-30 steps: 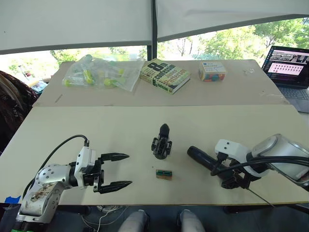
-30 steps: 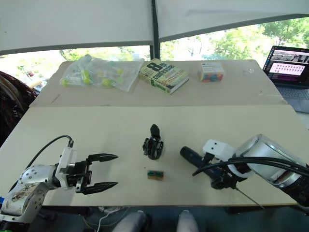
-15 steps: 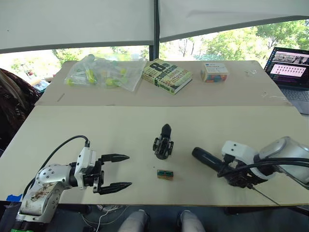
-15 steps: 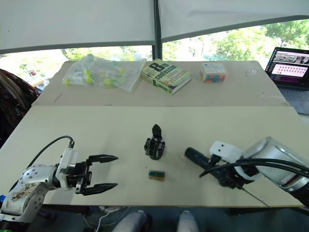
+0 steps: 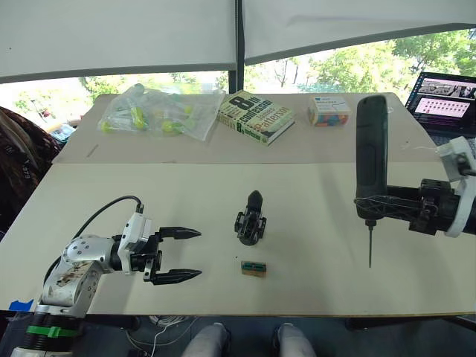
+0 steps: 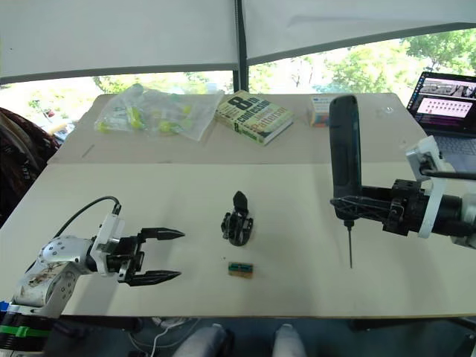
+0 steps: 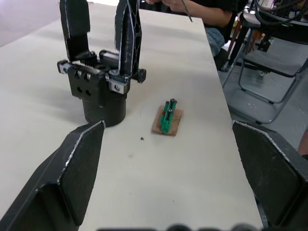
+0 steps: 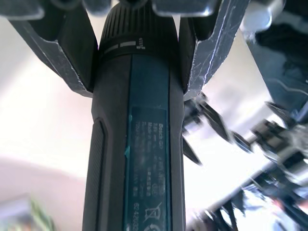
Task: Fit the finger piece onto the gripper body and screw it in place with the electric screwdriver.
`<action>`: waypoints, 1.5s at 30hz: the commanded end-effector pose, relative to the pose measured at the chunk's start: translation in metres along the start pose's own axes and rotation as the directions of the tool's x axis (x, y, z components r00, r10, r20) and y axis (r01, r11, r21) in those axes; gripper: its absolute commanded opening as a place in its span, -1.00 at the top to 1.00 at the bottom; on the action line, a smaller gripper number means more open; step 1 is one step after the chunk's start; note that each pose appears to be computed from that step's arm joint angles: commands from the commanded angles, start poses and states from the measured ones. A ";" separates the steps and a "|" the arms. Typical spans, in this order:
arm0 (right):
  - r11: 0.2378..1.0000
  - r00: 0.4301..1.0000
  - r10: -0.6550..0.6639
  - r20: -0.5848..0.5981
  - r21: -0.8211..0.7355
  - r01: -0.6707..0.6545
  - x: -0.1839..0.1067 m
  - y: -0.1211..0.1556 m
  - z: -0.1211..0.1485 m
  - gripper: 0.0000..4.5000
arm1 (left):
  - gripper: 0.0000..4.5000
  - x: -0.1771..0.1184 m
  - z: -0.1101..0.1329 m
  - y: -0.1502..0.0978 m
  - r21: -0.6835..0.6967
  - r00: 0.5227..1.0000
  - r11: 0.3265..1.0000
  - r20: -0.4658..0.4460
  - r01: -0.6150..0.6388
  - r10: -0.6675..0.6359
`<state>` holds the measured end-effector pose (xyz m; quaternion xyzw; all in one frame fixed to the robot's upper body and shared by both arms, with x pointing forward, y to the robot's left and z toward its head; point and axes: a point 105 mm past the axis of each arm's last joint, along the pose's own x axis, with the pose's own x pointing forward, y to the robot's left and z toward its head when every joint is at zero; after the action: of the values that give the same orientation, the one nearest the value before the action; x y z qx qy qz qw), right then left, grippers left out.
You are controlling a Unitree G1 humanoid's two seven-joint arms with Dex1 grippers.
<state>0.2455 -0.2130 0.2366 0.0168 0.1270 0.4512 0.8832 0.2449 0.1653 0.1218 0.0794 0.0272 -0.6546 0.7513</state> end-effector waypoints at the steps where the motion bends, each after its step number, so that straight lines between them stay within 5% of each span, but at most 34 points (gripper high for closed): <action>1: 0.977 0.981 0.111 0.162 -0.199 -0.077 0.015 0.037 0.017 0.15 | -1.00 0.002 0.002 -0.001 0.035 1.000 0.999 0.004 0.023 -0.023; 5: 0.921 0.932 0.280 0.230 -0.338 -0.193 0.042 0.074 0.006 0.15 | -1.00 0.007 -0.001 -0.004 0.034 1.000 0.999 0.006 0.029 -0.029; 9: 0.833 0.795 0.465 0.389 -0.496 -0.245 0.062 0.097 0.011 0.15 | -1.00 0.017 -0.007 -0.006 0.025 1.000 1.000 0.012 0.018 -0.018; 15: 0.723 0.696 0.633 0.340 -0.581 -0.374 0.087 0.104 -0.011 0.15 | -1.00 0.031 -0.021 -0.010 0.028 1.000 1.000 -0.007 -0.007 0.007; 26: 0.674 0.671 0.683 0.290 -0.605 -0.424 0.091 0.100 -0.028 0.15 | -1.00 0.061 -0.040 -0.011 0.047 0.999 0.999 -0.038 0.003 -0.001; 45: 0.714 0.694 0.643 0.323 -0.579 -0.393 0.096 0.098 -0.028 0.15 | -1.00 0.076 -0.044 -0.009 0.056 0.999 0.998 -0.033 0.005 -0.004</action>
<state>0.2158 -0.0849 0.1907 -0.0390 -0.1950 0.6839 0.7019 0.2490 0.0984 0.0633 0.1101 0.0328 -0.6563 0.7457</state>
